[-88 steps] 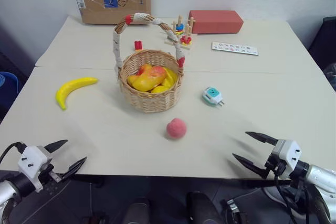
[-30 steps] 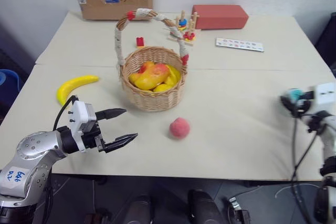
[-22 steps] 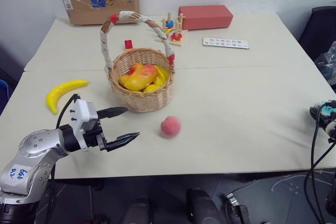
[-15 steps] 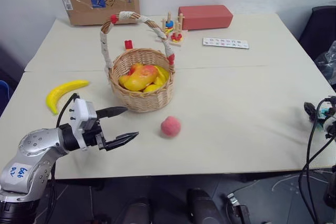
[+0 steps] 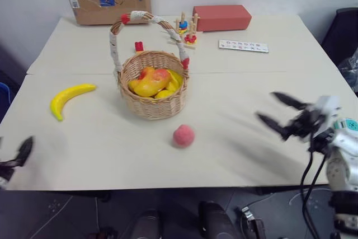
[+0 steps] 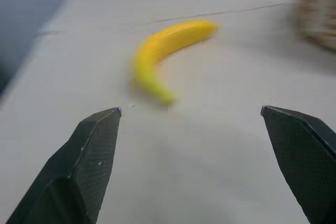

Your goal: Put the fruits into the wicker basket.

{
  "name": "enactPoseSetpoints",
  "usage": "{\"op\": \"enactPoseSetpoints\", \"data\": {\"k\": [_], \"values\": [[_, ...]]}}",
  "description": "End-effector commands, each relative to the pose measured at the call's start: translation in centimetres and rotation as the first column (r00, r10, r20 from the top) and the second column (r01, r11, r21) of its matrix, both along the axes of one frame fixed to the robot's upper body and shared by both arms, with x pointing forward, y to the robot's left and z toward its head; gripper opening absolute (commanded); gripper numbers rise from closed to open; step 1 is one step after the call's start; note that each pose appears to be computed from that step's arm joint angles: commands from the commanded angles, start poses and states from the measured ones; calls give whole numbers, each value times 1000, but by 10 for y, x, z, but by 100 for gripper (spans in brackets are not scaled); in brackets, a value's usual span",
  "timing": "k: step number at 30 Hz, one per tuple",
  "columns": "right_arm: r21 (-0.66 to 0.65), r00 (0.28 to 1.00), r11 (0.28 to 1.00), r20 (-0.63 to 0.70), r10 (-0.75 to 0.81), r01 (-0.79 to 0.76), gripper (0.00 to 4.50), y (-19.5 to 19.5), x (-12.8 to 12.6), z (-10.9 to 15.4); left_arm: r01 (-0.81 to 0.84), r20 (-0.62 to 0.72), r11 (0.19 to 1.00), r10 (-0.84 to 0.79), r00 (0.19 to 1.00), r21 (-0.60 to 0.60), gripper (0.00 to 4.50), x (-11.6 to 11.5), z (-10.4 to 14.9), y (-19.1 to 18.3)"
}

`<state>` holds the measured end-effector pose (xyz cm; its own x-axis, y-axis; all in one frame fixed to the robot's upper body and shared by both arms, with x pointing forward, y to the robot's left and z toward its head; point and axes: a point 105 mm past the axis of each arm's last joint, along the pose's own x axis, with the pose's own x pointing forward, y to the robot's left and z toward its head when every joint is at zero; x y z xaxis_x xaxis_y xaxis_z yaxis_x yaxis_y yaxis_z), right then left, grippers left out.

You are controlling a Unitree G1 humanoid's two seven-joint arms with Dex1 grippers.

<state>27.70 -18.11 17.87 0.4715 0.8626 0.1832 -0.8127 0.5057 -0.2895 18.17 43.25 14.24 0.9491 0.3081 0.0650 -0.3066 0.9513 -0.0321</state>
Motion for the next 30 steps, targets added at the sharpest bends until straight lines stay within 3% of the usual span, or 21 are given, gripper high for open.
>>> {"op": "enactPoseSetpoints", "data": {"k": [1,4,7,11,15,19,24,28,30], "values": [[73,987,990,121,108,-118,444,41,-22,24,-165,-5,986,164,986,-38,450,-25,-3,22],[90,972,982,182,148,-166,444,64,-32,31,-236,-70,967,229,971,-97,450,-34,-16,34],[96,962,978,222,158,-183,444,72,-36,38,-203,-142,963,179,974,-176,450,-25,-25,32],[59,959,986,246,138,-156,444,69,-33,40,-14,-160,985,-14,987,-170,450,23,3,4],[31,966,987,213,149,-159,444,69,-30,37,177,-254,973,-210,944,-149,450,85,30,-9],[34,966,984,200,167,-177,444,74,-29,38,264,-315,953,-300,901,-151,450,133,49,-17],[113,967,981,219,128,-155,444,82,-21,60,304,-472,943,-330,818,-133,450,170,31,-30],[106,967,983,223,126,-152,444,82,-18,72,272,-503,958,-279,818,-89,450,183,26,-28],[107,967,983,223,120,-147,450,80,-17,78,282,-510,955,-288,811,-92,409,188,23,-32]]}}
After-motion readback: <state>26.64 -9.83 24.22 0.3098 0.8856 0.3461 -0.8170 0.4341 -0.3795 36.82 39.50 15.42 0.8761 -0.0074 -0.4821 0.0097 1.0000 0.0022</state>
